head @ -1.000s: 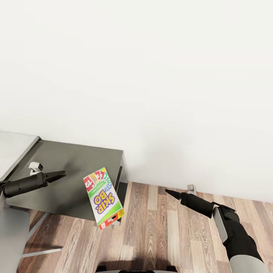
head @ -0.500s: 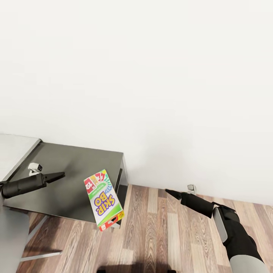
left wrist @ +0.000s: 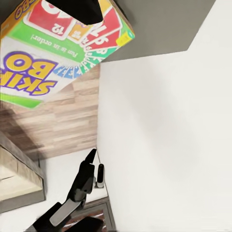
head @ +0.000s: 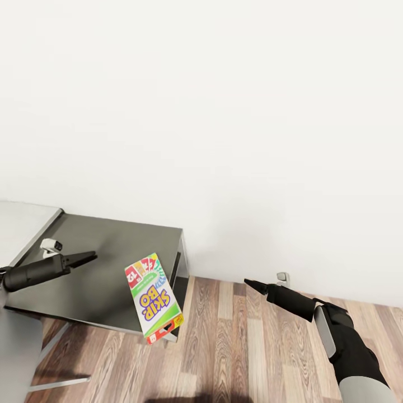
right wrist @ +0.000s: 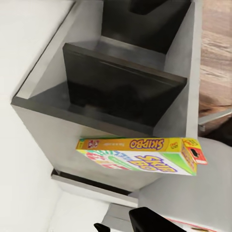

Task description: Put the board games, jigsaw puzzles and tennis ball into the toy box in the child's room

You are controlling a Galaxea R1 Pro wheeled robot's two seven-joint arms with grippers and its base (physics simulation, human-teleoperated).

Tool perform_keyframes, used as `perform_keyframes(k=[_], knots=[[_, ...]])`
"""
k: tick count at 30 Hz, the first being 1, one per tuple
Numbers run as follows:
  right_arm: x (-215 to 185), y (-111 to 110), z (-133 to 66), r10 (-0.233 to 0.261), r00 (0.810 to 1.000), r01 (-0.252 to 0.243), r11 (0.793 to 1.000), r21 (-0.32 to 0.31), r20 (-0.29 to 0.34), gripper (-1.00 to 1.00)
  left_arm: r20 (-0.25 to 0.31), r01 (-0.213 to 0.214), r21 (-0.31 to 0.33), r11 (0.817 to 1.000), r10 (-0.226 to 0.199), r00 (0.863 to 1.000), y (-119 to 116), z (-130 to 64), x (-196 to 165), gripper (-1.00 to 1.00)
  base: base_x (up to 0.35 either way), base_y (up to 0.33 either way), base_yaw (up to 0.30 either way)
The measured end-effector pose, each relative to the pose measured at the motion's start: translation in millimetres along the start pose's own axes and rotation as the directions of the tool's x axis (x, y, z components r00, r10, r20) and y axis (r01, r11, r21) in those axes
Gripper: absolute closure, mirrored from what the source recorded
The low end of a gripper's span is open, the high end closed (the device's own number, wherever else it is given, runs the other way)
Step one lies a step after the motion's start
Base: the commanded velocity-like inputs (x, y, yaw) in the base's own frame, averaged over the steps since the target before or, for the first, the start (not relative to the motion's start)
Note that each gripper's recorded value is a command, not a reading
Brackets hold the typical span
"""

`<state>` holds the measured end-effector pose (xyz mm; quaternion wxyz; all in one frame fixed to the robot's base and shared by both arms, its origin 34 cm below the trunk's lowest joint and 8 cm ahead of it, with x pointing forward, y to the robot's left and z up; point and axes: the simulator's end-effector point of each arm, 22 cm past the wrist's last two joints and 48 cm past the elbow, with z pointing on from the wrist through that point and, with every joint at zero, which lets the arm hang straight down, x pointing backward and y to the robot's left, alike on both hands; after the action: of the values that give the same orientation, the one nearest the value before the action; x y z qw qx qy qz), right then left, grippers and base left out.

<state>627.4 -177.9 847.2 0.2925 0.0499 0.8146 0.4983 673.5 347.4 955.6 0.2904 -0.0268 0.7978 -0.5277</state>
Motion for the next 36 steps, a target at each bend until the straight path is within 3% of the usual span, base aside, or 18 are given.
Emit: perform_keyframes(k=[36], knots=[[-18, 21, -5.0, -0.078, 0.996, 0.078, 0.997, -0.010, 0.032, -1.00, 0.037, -0.055, 0.030, 0.998, 0.054, 0.998, -31, -8.4, -19, -1.00, 0.000, 0.000, 0.032]])
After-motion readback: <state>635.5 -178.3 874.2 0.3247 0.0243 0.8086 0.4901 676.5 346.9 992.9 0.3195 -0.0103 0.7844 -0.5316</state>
